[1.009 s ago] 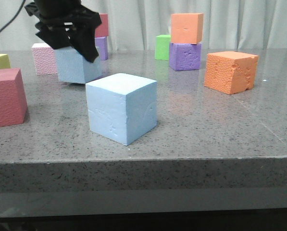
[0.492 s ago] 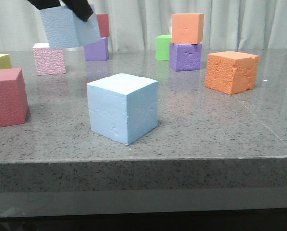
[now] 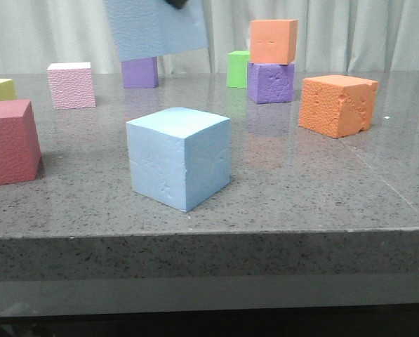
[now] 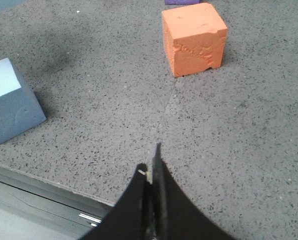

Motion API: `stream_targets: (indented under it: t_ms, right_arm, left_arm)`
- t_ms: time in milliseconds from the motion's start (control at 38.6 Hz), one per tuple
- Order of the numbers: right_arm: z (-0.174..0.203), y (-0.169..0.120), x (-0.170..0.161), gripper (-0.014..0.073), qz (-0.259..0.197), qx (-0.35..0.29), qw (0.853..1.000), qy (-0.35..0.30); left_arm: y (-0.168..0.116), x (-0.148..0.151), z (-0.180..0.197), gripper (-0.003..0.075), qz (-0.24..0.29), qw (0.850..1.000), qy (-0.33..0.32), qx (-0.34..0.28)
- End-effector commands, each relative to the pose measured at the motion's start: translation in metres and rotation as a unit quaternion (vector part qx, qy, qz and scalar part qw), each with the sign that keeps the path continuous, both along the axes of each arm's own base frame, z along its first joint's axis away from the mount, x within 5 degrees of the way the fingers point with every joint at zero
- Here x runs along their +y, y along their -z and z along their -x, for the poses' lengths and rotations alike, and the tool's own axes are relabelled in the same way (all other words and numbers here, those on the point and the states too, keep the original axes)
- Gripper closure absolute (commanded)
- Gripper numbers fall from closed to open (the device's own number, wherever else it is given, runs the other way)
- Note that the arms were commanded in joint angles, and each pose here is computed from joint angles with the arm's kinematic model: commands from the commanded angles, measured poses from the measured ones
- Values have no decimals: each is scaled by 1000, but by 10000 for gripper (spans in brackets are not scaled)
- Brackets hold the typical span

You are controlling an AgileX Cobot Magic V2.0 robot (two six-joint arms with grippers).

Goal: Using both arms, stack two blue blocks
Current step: 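Lift the cube with the left gripper and carry above the placed cube, then lower the held cube onto the top of the other light-blue cube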

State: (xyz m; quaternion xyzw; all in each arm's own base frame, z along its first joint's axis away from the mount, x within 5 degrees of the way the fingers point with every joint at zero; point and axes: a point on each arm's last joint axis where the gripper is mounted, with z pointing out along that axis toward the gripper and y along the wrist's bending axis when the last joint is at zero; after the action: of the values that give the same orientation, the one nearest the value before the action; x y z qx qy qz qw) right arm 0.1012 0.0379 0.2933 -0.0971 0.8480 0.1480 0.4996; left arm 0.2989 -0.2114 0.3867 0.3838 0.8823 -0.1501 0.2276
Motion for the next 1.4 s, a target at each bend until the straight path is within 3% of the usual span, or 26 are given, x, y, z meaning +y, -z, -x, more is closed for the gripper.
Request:
stream_targets:
  t_ms: [0,466,957,1113,1268,1371]
  right_arm:
    - [-4,-14,-1,664,-12,-47,999,13]
    - [-4,-14,-1,664,-12,-47,999,13]
    - [-3,-14,-1,664,-11,-43,999,12]
    - [-3,-13,-1,664,-11,-42,999,12]
    - [-3,-13,-1,664,-11,-42,999,12]
    - [-3,-13,-1,664,-11,-42,999,12]
  left_arm:
    - [-26,-3,22,352,23,999,22,-22]
    - [-12,-32,49,352,-9,1000,30,-2]
    - [19,-25,61,346,-36,999,16,34]
    - [19,-26,61,277,-35,999,16,34]
    - [12,-24,62,144,-28,999,16,25]
    - [4,-23,63,108,-21,999,17,16]
